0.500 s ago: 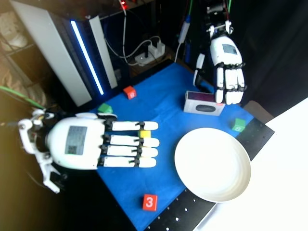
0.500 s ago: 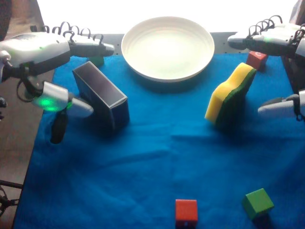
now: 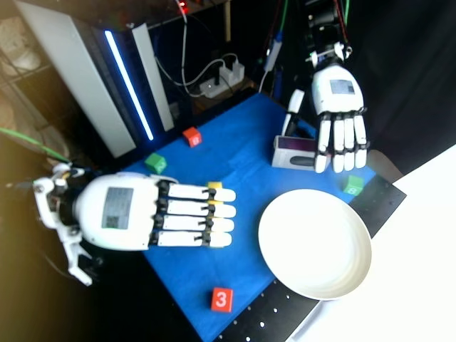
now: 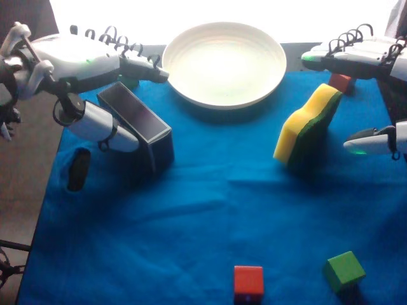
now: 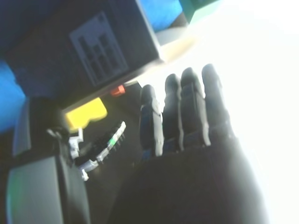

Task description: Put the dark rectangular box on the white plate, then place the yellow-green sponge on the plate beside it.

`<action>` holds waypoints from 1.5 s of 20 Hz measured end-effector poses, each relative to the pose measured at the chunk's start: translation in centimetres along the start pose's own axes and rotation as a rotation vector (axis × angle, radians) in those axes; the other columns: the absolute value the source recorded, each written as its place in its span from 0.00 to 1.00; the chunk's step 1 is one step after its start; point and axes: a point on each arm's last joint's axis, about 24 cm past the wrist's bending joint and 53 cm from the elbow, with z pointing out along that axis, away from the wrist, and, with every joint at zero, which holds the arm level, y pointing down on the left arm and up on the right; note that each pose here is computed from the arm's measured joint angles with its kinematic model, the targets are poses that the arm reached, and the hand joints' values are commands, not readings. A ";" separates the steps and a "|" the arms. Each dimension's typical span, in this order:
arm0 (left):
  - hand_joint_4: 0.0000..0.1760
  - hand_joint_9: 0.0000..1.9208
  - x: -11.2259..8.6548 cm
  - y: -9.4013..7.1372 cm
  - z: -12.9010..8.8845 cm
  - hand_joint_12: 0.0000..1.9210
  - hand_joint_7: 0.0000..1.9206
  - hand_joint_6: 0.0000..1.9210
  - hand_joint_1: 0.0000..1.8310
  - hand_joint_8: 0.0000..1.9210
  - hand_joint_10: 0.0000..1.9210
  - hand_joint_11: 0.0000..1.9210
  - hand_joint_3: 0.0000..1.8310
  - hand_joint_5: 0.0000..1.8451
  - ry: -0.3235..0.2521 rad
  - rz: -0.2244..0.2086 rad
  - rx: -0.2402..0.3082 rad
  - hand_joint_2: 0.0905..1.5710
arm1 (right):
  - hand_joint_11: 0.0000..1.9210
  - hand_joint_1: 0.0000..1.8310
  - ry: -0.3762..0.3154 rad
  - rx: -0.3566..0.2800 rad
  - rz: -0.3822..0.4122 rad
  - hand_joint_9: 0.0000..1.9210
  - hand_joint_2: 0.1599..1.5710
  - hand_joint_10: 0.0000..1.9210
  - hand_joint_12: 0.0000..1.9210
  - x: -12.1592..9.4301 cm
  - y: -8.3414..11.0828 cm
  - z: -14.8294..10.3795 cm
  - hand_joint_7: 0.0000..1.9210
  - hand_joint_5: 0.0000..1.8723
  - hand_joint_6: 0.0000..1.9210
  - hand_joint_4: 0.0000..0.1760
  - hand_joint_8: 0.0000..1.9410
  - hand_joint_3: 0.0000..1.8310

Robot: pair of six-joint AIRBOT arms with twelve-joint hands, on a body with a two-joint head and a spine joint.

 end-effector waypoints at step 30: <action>0.00 0.50 -11.6 -1.3 8.4 0.65 0.63 0.48 0.74 0.35 0.49 0.19 0.00 0.53 -0.336 -0.348 0.074 0.66 | 0.00 0.37 0.003 -0.001 0.041 0.05 0.69 0.00 0.26 0.6 -0.7 0.8 0.05 0.06 0.00 0.20 0.00 0.00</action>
